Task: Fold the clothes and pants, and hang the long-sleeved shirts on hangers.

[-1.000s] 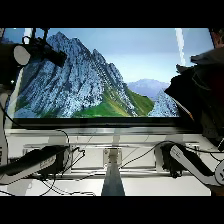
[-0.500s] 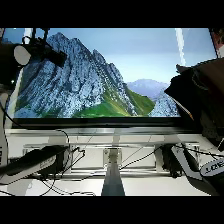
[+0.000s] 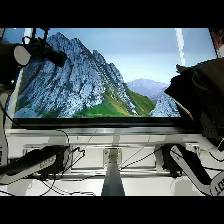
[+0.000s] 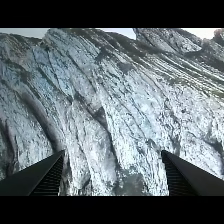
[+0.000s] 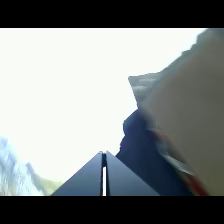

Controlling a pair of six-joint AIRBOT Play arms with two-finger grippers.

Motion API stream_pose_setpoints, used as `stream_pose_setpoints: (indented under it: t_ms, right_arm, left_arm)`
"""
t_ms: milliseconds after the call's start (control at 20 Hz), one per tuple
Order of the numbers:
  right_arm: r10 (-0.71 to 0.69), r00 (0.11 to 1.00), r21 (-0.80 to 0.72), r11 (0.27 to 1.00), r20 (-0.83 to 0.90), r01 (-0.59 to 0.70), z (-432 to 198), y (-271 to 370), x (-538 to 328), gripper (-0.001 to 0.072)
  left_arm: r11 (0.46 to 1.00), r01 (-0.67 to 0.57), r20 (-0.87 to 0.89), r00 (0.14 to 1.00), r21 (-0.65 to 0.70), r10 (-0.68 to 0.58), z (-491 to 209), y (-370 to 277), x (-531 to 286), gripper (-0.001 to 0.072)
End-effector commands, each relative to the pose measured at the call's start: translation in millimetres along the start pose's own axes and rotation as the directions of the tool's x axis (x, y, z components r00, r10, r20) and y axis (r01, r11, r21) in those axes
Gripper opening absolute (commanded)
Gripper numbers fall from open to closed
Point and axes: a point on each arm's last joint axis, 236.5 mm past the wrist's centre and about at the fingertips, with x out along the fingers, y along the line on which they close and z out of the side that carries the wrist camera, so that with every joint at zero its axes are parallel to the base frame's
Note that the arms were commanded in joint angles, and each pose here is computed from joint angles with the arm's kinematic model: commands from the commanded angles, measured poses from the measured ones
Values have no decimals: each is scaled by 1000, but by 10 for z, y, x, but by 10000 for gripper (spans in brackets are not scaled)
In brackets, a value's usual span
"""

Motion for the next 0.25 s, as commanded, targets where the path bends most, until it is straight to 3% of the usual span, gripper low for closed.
stream_pose_setpoints:
  t_ms: [0,200]
  right_arm:
    - [-28,999,-300,954,-21,21,-97,412,102,19]
    - [-41,998,-349,937,-45,23,-138,488,210,20]
  left_arm:
    - [1000,-1,-1,1000,-1,1,-4,4,2,672]
    - [1000,-1,-1,1000,0,1,-3,3,2,672]
